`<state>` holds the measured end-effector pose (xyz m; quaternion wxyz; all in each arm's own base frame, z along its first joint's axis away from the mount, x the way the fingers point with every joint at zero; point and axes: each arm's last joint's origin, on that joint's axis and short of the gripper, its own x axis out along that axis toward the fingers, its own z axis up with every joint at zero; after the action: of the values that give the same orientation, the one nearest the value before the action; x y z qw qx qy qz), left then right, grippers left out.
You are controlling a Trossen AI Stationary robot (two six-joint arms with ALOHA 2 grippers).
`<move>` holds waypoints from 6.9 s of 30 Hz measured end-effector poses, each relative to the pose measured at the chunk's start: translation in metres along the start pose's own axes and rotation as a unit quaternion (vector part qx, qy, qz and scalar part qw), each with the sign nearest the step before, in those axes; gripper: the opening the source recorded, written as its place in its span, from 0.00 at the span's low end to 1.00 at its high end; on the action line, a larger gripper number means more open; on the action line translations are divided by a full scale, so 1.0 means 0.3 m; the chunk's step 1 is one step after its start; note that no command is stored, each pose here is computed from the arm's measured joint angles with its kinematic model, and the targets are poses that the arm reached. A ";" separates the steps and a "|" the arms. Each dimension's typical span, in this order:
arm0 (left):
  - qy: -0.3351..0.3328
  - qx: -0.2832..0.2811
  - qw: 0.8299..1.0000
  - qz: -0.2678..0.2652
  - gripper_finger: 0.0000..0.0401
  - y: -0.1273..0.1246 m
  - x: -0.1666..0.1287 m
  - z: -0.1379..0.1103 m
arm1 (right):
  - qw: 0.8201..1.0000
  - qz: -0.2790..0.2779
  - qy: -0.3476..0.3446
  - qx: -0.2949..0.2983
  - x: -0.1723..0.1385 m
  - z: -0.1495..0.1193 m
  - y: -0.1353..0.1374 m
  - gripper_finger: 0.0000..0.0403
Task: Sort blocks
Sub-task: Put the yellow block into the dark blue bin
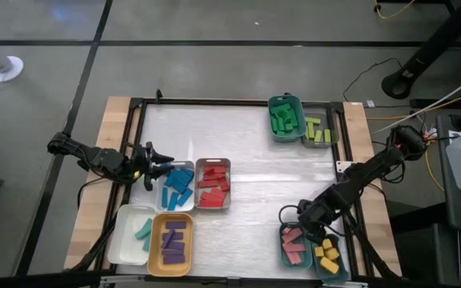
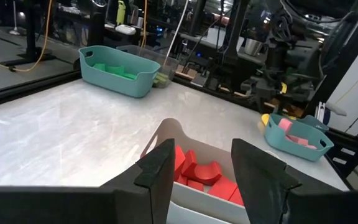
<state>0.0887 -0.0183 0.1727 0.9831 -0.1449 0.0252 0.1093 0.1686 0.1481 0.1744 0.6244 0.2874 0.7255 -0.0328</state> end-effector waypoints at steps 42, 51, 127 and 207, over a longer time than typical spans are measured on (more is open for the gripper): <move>0.000 -0.004 1.000 0.001 0.37 0.000 0.000 0.000 | 0.998 -0.037 0.038 -0.042 0.062 0.011 -0.003 0.59; -0.004 -0.007 1.000 0.013 0.37 0.003 0.000 0.000 | 0.997 -0.059 0.041 -0.028 0.114 0.033 -0.003 0.59; -0.005 0.016 1.000 0.013 0.37 0.002 0.000 0.001 | 0.979 0.091 -0.027 0.182 -0.215 -0.044 0.104 0.35; -0.003 0.053 0.998 0.013 0.37 0.003 0.000 0.000 | 0.889 -0.117 0.149 0.417 0.073 -0.123 0.169 0.68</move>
<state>0.0885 -0.0176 0.1726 0.9880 -0.0916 0.0297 0.1210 0.1578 0.2137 0.1780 0.3231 0.4358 0.7583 -0.3615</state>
